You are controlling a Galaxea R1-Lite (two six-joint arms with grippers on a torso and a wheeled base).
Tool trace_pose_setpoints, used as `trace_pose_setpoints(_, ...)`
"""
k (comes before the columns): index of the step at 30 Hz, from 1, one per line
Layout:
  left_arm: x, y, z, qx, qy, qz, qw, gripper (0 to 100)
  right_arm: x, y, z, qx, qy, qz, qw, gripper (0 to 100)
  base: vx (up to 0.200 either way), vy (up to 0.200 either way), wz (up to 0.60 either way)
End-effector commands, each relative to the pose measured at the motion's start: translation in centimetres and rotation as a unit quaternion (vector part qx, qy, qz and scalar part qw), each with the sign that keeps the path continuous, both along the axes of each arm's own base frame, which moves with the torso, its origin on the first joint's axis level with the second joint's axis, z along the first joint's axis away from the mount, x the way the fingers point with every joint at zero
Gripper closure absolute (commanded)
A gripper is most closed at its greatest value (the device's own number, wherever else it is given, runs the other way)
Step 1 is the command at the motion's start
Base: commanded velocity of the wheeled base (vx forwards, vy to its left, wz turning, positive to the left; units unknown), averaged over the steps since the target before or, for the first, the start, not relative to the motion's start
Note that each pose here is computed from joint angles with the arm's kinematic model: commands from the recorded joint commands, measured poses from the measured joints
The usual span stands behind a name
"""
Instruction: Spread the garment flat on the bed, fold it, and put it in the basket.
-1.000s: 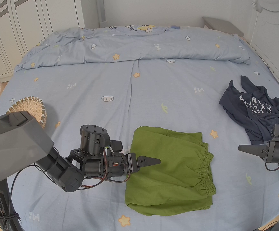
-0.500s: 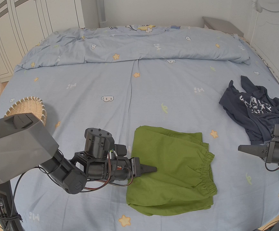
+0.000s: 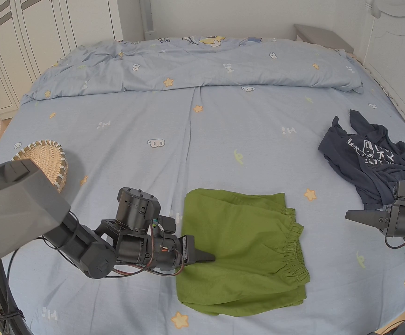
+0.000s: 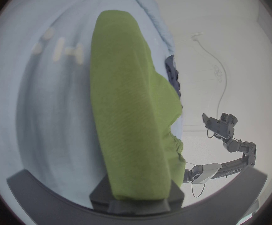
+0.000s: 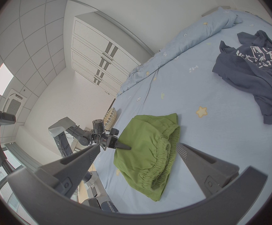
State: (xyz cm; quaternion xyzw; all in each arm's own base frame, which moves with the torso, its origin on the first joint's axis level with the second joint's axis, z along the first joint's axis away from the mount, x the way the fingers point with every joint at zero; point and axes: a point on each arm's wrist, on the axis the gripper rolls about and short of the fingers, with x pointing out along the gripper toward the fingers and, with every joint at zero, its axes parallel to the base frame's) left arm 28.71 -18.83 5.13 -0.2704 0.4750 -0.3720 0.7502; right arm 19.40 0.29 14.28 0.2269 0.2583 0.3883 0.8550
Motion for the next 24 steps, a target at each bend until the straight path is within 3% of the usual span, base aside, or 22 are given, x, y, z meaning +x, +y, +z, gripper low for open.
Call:
trace_pose_setpoints(1,-0.3,4.3,3.0,0.052,-0.023,0.007,0.9984,100,-1.3,1.3,1.1,-0.001,-0.025,0.030,0.9992,0,0.000,0.000,0.00)
trace_pose_setpoints(5,-0.2,8.5,4.2,0.090,-0.020,0.032,0.9952,100,-2.2,1.9,1.7,0.005,-0.035,0.044,0.9984,0,0.000,0.000,0.00)
trace_pose_setpoints(12,-0.4,13.7,6.6,0.101,-0.040,0.100,0.9891,100,-2.3,1.9,1.7,0.005,-0.035,0.044,0.9984,0,0.000,0.000,0.00)
trace_pose_setpoints(24,-1.6,14.5,7.7,0.126,-0.053,0.116,0.9838,100,-2.2,1.9,1.6,0.006,-0.033,0.043,0.9985,0,0.000,0.000,0.00)
